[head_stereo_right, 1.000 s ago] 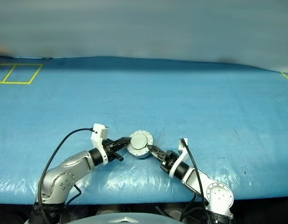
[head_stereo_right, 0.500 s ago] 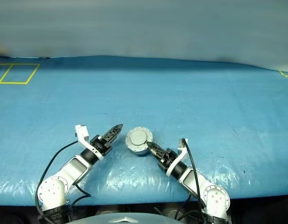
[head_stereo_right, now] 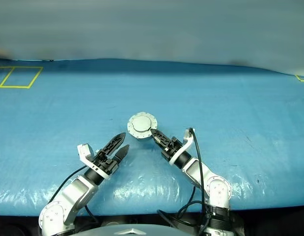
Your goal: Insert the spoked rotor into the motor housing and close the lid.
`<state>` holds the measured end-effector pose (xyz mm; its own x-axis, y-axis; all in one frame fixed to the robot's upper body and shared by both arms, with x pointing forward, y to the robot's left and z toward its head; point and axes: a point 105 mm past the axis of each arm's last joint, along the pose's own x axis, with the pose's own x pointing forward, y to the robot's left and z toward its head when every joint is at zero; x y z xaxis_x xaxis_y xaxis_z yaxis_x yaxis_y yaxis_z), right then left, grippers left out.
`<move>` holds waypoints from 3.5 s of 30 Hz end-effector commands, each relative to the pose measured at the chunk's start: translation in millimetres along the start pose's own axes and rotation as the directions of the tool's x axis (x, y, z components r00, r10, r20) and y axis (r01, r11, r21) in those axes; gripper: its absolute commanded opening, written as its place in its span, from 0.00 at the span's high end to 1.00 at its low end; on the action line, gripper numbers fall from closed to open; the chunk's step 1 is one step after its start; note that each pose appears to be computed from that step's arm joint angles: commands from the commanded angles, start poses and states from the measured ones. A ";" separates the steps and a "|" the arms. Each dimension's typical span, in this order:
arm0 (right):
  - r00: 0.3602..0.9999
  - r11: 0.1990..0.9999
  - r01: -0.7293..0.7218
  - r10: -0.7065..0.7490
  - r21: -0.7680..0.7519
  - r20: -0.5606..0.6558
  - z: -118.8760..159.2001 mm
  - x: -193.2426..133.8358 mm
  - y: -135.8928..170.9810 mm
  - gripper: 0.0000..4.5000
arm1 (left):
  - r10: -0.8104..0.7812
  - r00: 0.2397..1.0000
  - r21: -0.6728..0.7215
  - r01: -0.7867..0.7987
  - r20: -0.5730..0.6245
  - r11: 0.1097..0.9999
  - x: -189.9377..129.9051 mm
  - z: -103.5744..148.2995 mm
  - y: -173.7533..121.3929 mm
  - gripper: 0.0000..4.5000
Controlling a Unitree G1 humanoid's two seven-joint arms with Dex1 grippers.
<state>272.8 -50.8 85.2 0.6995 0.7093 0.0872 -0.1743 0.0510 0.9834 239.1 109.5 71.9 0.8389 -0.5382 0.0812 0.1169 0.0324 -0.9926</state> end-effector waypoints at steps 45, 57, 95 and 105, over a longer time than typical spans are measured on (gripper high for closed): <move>0.980 0.370 0.187 -0.140 -0.910 0.144 14.6 -28.4 8.0 0.00 | 0.052 0.992 0.268 -0.080 0.111 0.960 68.7 73.6 4.8 0.48; 0.950 0.072 0.292 -0.133 -0.954 0.281 9.3 -39.7 -21.5 0.00 | 0.028 0.995 0.280 -0.055 0.099 0.958 147.5 97.2 -13.2 0.48; 0.959 0.168 0.265 -0.151 -0.950 0.241 -2.0 -34.5 -30.8 0.00 | 0.106 0.976 0.973 -0.200 0.188 0.116 12.8 65.8 13.4 0.01; 0.937 0.149 0.332 -0.171 -0.931 0.306 0.0 -43.2 -36.2 0.00 | 0.030 0.977 0.977 -0.211 0.211 -0.001 2.6 50.1 23.4 0.01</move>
<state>246.3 -79.9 35.2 0.8858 0.4561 -0.0861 -0.4536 0.8899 0.0476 272.0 154.1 49.0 0.9416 -0.3344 0.0392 0.3323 0.9417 0.0528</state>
